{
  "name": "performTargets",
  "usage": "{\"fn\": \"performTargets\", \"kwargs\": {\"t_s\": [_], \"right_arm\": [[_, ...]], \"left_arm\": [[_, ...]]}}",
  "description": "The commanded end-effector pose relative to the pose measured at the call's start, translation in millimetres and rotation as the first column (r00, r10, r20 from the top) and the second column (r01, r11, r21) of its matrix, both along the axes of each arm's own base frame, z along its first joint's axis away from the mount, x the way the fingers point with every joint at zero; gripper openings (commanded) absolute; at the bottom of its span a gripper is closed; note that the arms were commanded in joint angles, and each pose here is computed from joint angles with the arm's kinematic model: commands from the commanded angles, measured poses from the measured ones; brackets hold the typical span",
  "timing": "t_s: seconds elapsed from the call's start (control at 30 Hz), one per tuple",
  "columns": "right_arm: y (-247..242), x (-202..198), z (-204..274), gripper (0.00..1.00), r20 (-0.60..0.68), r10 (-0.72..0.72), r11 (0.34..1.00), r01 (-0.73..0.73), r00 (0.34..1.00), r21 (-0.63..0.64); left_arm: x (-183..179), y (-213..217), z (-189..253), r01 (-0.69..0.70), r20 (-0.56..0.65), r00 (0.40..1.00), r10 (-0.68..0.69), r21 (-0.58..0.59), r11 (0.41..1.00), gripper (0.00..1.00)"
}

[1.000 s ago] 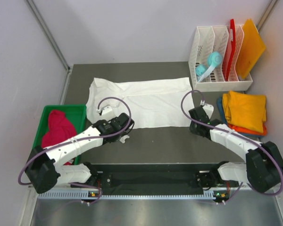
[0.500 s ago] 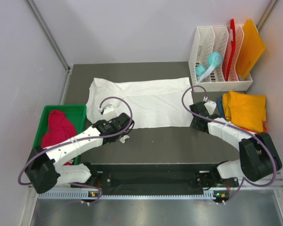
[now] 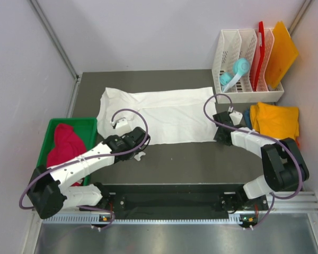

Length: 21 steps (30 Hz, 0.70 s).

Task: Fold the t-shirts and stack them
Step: Fold the tshirt

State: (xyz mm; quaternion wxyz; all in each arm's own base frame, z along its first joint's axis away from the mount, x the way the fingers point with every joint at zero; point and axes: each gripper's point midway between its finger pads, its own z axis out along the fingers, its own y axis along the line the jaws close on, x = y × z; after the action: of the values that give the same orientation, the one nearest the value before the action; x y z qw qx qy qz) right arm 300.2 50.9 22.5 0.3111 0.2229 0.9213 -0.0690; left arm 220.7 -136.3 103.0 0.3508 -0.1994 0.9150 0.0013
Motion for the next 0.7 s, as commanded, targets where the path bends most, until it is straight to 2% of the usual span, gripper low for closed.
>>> {"fn": "performTargets", "kwargs": {"t_s": [0.0, 0.07, 0.17, 0.37, 0.4, 0.53, 0.67], "right_arm": [[6.0, 18.7, 9.2, 0.37, 0.048, -0.001, 0.999, -0.001, 0.999, 0.033], [5.2, 14.3, 4.7, 0.36, 0.029, -0.003, 0.999, 0.002, 1.0, 0.038], [3.8, 9.5, 1.0, 0.29, 0.01, -0.005, 0.999, 0.005, 1.0, 0.036], [0.1, 0.6, 0.3, 0.09, -0.014, -0.014, 0.999, 0.015, 1.0, 0.031], [-0.3, -0.1, 0.8, 0.01, -0.014, -0.017, 0.999, 0.017, 1.0, 0.033], [-5.7, -5.3, 6.1, 0.0, -0.004, -0.027, 0.999, 0.027, 1.0, 0.022], [-18.8, -6.2, 35.8, 0.0, 0.072, -0.021, 0.999, 0.024, 0.997, -0.032]], "left_arm": [[1.6, -1.4, 8.9, 0.006, 0.038, 0.999, -0.005, -0.03, 1.0, 0.0], [0.7, -0.2, 8.3, 0.005, 0.039, 0.999, -0.003, -0.03, 1.0, 0.0], [0.3, -0.1, 7.6, 0.003, 0.043, 0.999, -0.002, -0.037, 0.999, 0.0], [1.4, -3.7, 5.5, 0.006, 0.037, 0.999, -0.004, -0.044, 0.999, 0.0], [1.7, -4.0, 5.3, 0.004, 0.036, 0.999, -0.002, -0.045, 0.999, 0.0], [2.3, -3.3, 8.6, -0.002, 0.043, 0.999, 0.004, -0.047, 0.999, 0.0], [1.3, 11.8, 26.6, -0.03, 0.076, 0.997, 0.03, -0.007, 1.0, 0.0]]}}
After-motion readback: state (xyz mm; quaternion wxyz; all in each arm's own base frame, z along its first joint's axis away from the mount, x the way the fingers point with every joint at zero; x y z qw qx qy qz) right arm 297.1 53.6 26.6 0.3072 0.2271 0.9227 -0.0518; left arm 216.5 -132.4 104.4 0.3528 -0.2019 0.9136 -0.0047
